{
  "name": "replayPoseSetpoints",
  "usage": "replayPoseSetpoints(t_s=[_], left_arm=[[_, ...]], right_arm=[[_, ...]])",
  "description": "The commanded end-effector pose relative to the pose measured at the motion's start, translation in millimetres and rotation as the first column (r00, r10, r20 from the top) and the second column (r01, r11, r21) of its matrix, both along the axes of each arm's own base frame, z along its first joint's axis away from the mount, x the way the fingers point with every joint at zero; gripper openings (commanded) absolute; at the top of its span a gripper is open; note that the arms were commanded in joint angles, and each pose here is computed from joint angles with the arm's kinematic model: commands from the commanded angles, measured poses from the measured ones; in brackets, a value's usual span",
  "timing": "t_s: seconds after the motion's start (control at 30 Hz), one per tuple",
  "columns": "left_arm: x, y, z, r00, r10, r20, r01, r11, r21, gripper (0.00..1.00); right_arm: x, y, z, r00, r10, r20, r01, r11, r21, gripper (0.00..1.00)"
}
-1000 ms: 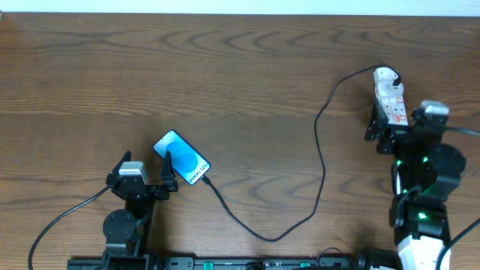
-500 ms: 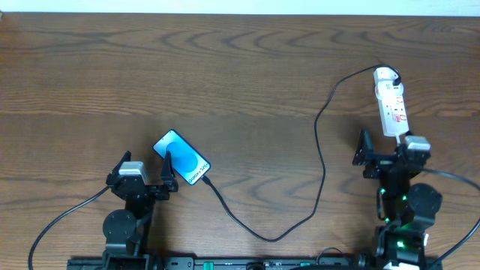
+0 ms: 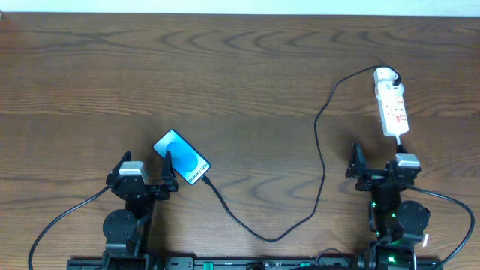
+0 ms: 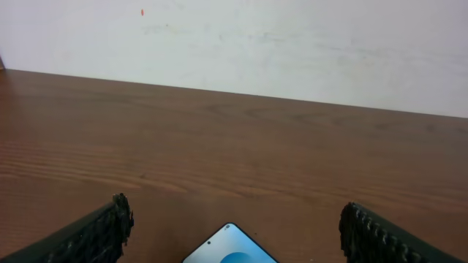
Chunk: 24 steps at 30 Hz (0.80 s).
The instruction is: Plug charger to phone and switch on socket
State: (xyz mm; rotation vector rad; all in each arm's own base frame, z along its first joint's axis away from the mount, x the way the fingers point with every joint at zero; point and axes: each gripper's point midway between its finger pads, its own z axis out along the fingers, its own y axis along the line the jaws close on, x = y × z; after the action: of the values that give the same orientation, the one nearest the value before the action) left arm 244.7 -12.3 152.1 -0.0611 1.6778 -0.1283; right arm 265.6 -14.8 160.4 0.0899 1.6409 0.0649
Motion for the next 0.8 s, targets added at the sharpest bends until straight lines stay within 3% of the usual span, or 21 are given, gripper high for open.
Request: replayPoseSetpoints(t_s=[0.0, 0.43, 0.77], left_arm=[[-1, 3, -15, 0.999, 0.015, -0.049, -0.015, 1.0, -0.001, 0.93], [-1, 3, -15, 0.999, 0.015, -0.049, -0.015, 1.0, -0.001, 0.92], [-1, 3, -15, 0.999, 0.015, -0.049, -0.015, 1.0, -0.001, 0.92]], right_arm=[[-2, -3, 4, 0.999, -0.037, 0.019, 0.037, 0.999, 0.005, 0.99], [-18, 0, -13, 0.999, -0.033, -0.042, 0.033, 0.999, 0.005, 0.99], [-20, -4, -4, 0.999, -0.052, -0.003, 0.051, 0.998, -0.033, 0.99]])
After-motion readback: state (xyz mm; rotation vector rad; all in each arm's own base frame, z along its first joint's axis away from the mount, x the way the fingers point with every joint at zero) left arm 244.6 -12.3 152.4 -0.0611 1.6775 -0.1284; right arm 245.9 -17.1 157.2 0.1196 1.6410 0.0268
